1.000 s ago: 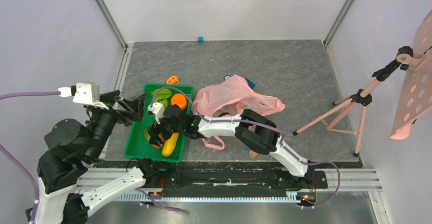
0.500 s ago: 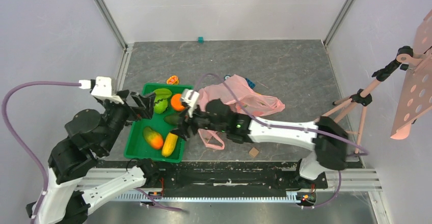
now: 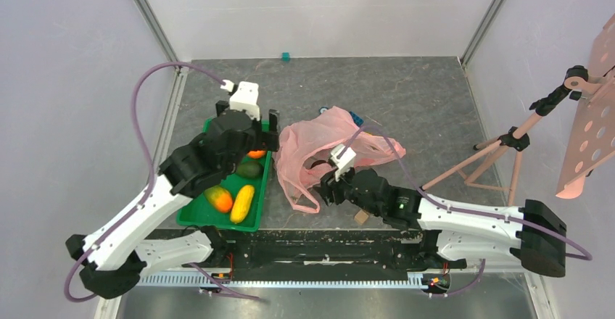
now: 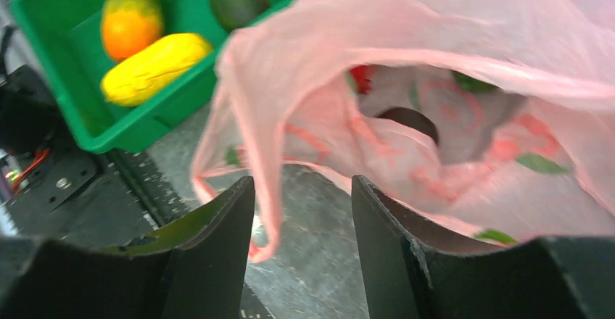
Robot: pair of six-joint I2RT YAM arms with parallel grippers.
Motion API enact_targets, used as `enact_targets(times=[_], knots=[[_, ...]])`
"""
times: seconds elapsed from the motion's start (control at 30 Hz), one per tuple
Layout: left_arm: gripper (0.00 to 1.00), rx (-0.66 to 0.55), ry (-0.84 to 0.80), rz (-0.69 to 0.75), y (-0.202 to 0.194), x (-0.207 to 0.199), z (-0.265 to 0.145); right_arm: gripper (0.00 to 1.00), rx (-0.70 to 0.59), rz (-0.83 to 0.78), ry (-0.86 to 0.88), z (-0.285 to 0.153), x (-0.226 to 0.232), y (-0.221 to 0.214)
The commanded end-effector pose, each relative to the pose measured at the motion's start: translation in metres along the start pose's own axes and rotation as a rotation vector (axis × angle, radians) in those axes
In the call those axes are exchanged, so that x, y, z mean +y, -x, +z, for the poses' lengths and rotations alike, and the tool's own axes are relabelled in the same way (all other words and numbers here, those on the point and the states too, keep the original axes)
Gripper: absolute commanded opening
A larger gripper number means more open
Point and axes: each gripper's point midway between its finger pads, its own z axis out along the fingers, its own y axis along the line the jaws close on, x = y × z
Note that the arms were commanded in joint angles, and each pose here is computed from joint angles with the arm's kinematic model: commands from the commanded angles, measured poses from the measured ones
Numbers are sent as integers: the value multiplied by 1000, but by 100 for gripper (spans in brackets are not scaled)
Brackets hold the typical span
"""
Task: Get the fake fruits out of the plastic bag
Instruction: Take out the fake fruit from the plastic bag.
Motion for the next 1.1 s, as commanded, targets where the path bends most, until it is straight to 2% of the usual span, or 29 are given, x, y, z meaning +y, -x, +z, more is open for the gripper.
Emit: enact_targets(times=[0.0,0.23,0.5,0.7,0.87,1.07], knots=[[100,-36,-71,-99,14,-34,25,52,-27,102,-169,-8,-47,-5],[99,29,-65,-73,-6,-60,78,51,2,102,-179,15,-78,-9],[92,108,-72,-132,-34,-72,147,46,-7,115,-203,51,-100,0],[89,175,-36,-152,-62,-69,203,45,-74,168,-172,72,-111,10],[86,227,-28,-174,-81,-64,245,45,-48,171,-141,97,-113,9],[85,240,-41,-208,-85,-58,284,45,-46,157,-159,115,-123,11]])
